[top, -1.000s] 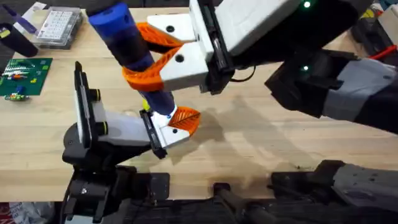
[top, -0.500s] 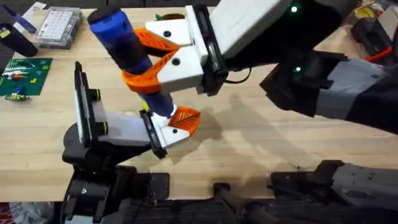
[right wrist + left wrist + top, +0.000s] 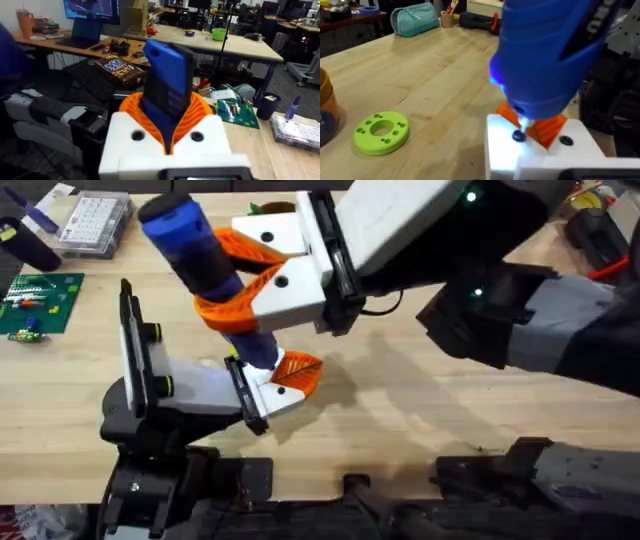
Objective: Pick up the gripper from the table and insert it into the empty holder that is missing its gripper. Then pick up a screw, insert it into the mounting hole, and use the screwdriver to tighten it. Finally, clean up the table by picking up the vegetable and placing it into the bucket.
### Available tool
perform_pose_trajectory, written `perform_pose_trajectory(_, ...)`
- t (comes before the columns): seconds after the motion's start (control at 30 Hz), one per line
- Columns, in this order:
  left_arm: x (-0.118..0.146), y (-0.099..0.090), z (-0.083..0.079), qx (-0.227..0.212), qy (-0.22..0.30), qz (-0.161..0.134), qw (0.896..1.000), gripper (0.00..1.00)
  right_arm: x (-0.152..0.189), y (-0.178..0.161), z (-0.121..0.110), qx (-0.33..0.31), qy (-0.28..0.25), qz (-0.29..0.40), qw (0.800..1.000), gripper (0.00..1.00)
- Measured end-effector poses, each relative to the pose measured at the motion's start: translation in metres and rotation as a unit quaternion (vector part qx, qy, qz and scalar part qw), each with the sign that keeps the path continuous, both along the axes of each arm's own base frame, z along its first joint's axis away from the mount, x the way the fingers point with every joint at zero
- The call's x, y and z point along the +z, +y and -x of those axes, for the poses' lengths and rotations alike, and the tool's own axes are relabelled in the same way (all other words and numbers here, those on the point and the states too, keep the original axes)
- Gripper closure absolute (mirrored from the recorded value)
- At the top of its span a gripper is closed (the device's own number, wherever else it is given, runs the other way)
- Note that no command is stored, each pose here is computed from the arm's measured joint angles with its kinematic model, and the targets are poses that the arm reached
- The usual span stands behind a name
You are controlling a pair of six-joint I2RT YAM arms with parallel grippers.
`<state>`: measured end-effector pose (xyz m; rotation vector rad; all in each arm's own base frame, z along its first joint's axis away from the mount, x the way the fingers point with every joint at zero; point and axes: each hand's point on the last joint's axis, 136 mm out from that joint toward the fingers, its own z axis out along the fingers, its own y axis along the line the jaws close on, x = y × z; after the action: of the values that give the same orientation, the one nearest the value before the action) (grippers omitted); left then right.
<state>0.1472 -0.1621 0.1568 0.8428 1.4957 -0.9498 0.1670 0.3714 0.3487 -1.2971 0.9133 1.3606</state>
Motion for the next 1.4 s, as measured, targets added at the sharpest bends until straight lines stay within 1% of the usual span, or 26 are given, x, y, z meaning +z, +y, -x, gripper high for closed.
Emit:
perform_pose_trajectory(0.13,0.0,0.0,0.0,0.0,0.0,0.0,1.0,0.988,-0.005,0.002,-0.002,0.0,0.004,0.004,1.0,0.973)
perform_pose_trajectory(0.6,0.0,0.0,0.0,0.0,0.001,0.0,1.0,0.987,-0.005,0.002,-0.003,-0.001,0.006,0.006,1.0,0.973)
perform_pose_trajectory(0.93,0.0,0.0,0.0,0.0,0.003,0.001,1.0,0.987,-0.009,0.001,-0.009,-0.009,0.013,0.014,1.0,0.973)
perform_pose_trajectory(1.17,0.0,0.0,0.0,0.0,0.003,0.001,1.0,0.987,-0.006,-0.001,-0.008,-0.008,0.002,0.003,1.0,0.973)
perform_pose_trajectory(1.4,0.0,0.0,0.0,0.0,0.003,0.001,1.0,0.987,0.006,-0.003,-0.006,-0.007,-0.016,-0.02,1.0,0.973)
